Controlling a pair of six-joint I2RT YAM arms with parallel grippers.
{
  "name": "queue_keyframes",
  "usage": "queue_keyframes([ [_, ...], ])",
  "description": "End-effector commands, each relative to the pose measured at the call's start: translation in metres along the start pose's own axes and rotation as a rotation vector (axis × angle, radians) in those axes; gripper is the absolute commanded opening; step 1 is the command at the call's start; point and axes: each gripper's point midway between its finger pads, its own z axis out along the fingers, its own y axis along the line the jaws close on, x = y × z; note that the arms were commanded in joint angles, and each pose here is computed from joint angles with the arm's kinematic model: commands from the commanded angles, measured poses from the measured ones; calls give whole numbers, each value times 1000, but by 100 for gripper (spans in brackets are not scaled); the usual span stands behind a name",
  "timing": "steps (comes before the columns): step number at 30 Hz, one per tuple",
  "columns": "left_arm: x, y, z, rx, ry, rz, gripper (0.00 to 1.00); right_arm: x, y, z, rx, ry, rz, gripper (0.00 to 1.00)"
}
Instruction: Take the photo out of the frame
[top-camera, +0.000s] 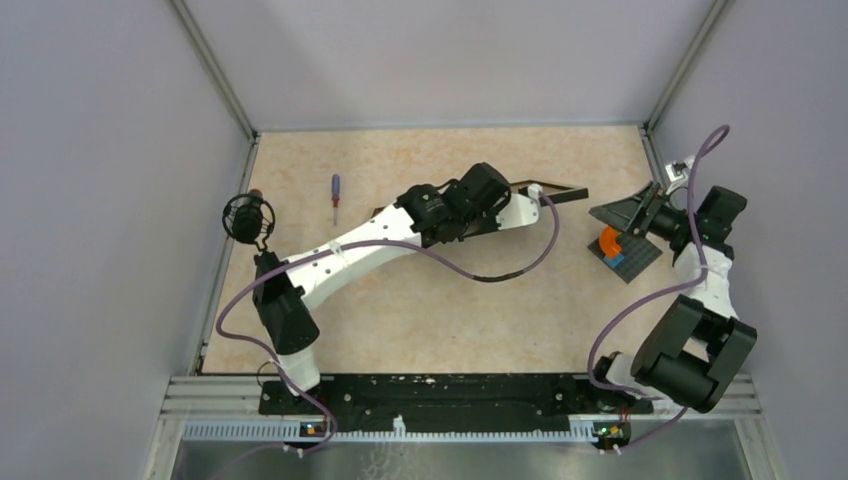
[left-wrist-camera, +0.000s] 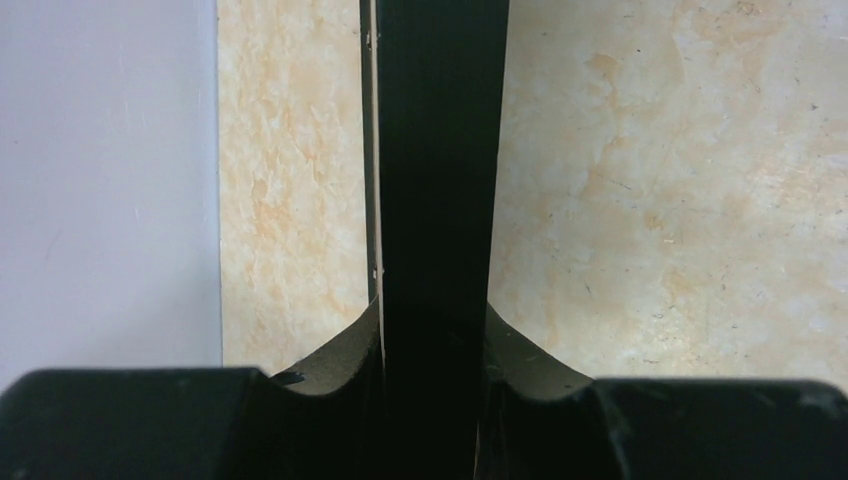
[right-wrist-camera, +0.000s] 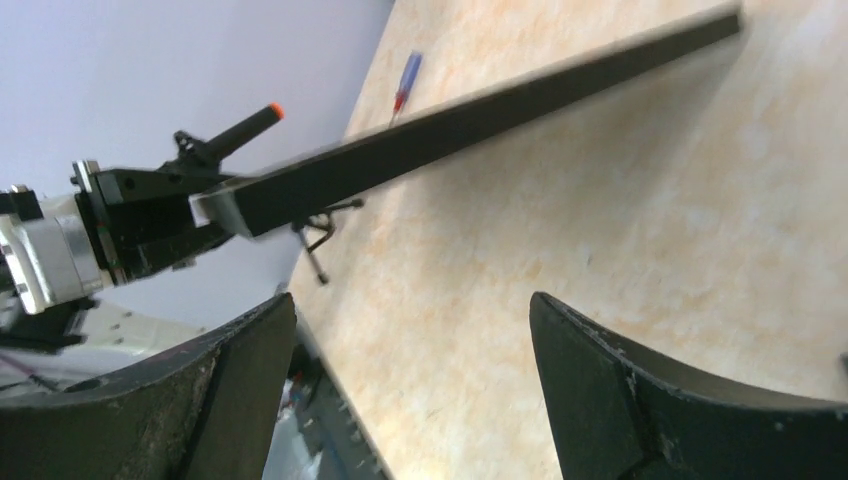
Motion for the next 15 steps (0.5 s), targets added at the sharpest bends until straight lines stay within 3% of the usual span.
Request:
queue_keyframes([
  [1,-31,11,-32,-19,-194,-88,0,-33,47,-14,71,-18,-489,85],
  [8,-24,-1,-44,6,-271,5,0,-35,84,-30,141,65,-992,90],
  [15,-19,-14,-48,56,-293,45,0,15,99,-11,44,219,-1368,89],
])
